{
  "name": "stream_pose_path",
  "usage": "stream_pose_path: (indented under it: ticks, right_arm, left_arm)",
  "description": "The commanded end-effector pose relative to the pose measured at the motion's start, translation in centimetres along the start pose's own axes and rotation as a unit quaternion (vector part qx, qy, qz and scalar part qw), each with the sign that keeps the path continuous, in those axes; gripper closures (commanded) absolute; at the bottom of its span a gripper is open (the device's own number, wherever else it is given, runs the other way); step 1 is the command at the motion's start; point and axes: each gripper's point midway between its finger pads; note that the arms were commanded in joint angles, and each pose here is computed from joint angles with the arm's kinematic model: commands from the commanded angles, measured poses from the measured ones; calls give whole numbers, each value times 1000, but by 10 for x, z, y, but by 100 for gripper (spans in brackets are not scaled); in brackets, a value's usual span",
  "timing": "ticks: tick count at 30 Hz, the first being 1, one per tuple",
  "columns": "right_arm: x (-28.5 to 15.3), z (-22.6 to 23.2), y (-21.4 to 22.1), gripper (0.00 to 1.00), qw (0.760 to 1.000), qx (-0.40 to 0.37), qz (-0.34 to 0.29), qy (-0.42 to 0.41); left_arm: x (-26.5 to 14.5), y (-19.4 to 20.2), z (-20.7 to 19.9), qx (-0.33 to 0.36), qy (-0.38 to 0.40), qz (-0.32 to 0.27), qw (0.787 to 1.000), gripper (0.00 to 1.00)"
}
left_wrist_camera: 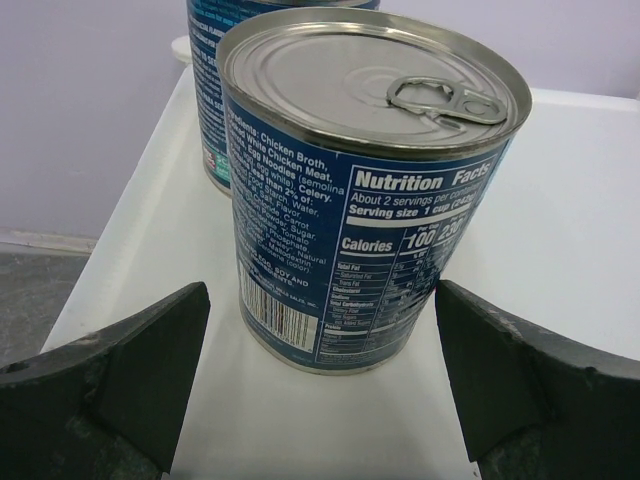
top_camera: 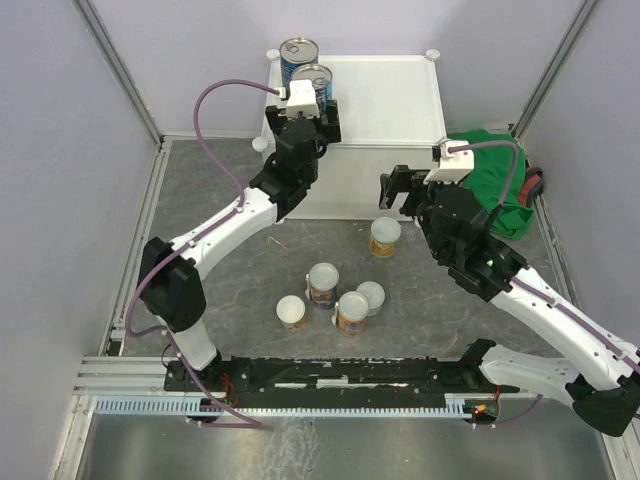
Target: Place and organize the canned foods onto the counter
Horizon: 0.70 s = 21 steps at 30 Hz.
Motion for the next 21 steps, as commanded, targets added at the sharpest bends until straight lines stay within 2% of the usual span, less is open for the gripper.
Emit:
stream_pose_path:
  ticks: [1,21]
  right_arm:
    - [-3,4,-13,2,999,23,-20,-14]
    - [-6,8,-12,3,999,36,-16,-27]
  left_arm:
    - [3,-32,14,-38,-17,-34,999,1]
    - [0,-40,33,-39,-12,-33,999,1]
Point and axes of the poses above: each gripper's point midway between its finger pads, its own x axis out along the fingers, its own z axis along the line the jaws close on, y = z × x, and after that the axes turned 9 degrees about -x, right-handed
